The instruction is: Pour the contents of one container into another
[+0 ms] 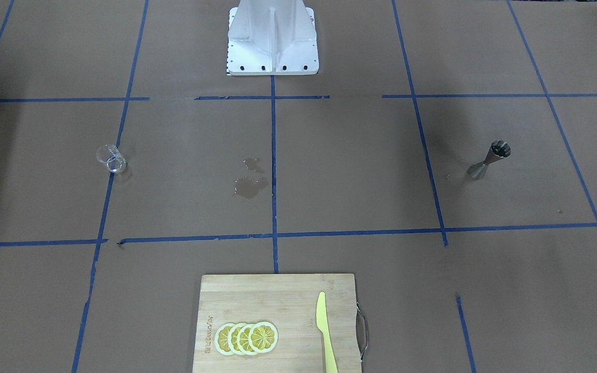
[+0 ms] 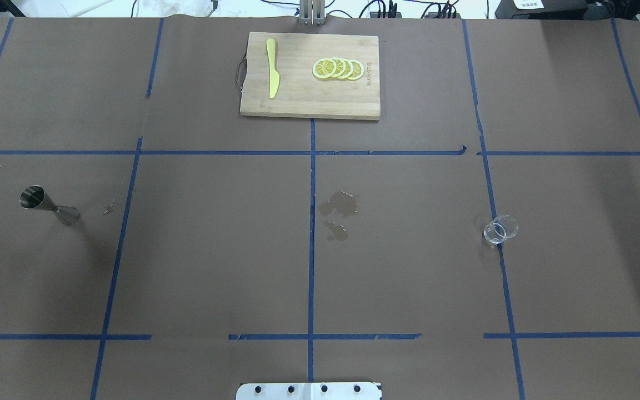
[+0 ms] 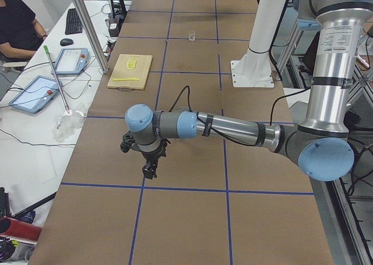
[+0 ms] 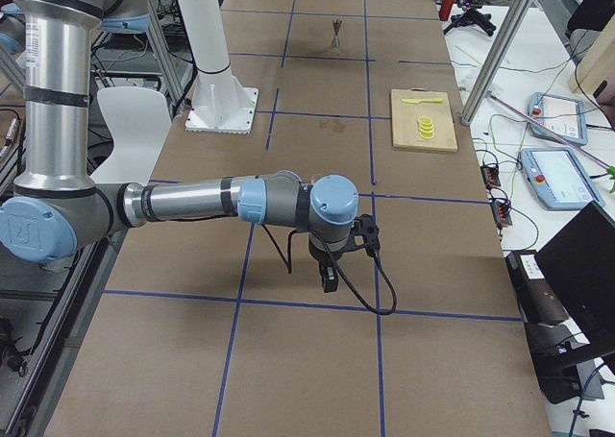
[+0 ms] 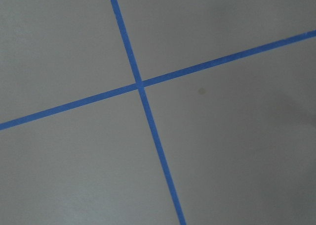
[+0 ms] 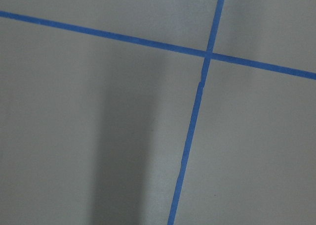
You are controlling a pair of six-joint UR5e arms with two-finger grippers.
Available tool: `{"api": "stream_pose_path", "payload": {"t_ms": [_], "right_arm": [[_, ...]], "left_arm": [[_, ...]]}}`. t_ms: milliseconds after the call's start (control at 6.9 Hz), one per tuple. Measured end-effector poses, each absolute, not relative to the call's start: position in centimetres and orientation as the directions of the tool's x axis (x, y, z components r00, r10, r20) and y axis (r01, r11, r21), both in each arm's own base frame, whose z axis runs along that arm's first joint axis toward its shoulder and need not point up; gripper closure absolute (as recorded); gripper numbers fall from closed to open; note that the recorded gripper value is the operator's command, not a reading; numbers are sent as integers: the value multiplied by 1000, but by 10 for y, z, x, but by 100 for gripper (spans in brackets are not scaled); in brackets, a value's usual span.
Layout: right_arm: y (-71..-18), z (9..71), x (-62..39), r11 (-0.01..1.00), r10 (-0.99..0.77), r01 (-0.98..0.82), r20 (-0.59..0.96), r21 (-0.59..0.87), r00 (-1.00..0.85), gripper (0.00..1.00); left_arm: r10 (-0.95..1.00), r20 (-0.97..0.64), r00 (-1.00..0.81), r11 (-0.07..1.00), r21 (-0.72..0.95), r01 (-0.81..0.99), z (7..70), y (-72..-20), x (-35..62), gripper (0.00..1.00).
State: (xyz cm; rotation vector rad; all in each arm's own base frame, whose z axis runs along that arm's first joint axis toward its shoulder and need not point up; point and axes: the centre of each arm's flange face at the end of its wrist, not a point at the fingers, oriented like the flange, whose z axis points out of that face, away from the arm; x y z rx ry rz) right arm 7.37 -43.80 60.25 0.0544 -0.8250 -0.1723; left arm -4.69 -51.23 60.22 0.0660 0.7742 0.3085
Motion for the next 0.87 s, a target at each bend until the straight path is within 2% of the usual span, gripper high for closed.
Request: {"api": "stream_pose_path", "payload": {"t_ms": [435,869], "right_arm": [[-444,629,74,994,-99,104,733,38,674,0],[-460,614,74,991,-130,112,710,72,692,0]], "left_arm": [[261,-686,680,965,159,-210,619,-502,-78,0],[185,-697,692,982,108,-154,629,-491,-89,0]]}}
